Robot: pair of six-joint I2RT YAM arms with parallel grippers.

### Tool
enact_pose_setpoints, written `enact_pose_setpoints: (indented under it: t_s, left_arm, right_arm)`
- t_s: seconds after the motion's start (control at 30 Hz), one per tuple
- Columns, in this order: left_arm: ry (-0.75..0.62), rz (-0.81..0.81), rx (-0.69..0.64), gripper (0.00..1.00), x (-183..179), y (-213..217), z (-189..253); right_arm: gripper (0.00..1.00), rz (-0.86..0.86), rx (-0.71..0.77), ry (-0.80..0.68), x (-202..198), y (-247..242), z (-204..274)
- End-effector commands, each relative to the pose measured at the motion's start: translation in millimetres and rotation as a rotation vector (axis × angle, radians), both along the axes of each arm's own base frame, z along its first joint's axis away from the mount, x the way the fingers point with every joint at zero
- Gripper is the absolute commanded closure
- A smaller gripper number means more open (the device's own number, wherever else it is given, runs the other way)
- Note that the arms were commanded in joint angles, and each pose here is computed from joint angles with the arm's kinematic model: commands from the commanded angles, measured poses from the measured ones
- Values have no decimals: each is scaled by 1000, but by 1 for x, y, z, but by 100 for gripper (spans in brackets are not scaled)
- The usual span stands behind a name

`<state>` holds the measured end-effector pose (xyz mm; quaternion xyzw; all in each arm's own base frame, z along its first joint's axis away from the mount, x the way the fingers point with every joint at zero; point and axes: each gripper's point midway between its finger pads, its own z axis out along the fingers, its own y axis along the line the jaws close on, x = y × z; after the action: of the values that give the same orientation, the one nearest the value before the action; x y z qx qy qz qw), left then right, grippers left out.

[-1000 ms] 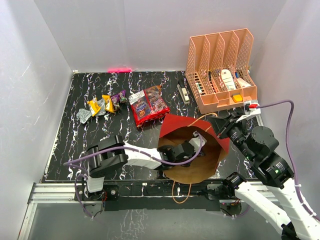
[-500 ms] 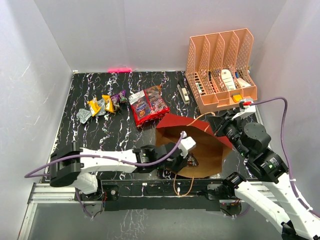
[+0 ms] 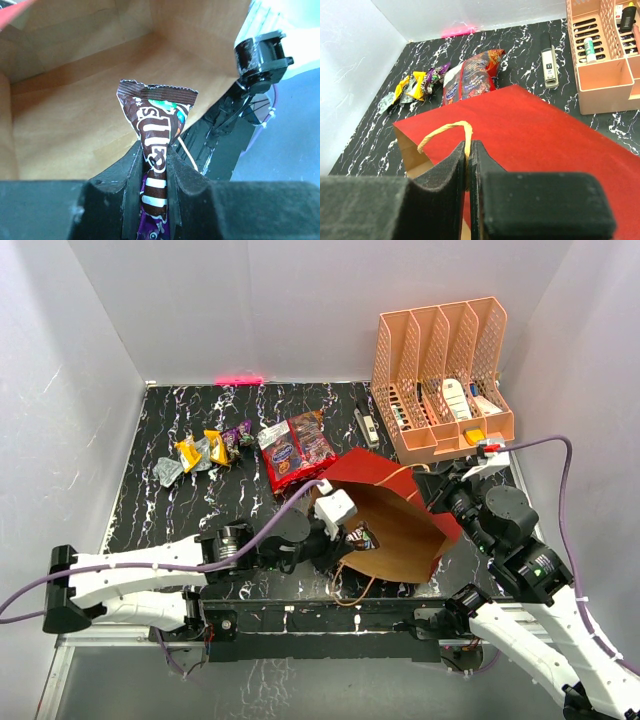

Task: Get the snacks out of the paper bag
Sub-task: Take out the snack from the paper bag.

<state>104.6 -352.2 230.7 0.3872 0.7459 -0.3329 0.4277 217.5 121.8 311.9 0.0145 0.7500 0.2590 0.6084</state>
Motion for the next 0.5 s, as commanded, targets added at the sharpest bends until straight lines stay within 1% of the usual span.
enact_pose_setpoints:
  t_s: [0.0, 0.23, 0.33, 0.47]
  left_arm:
    - [-55, 20, -63, 100, 3, 13, 41]
    - [-70, -2, -202, 100, -3, 17, 83]
    - [-130, 13, -223, 100, 3, 22, 104]
    - [-253, 134, -193, 100, 30, 35, 124]
  right_arm:
    - [93, 1, 27, -55, 2, 1, 12]
    - [93, 9, 29, -49, 1, 2, 8]
    - [93, 10, 28, -51, 0, 2, 9]
    - [93, 7, 26, -54, -2, 0, 9]
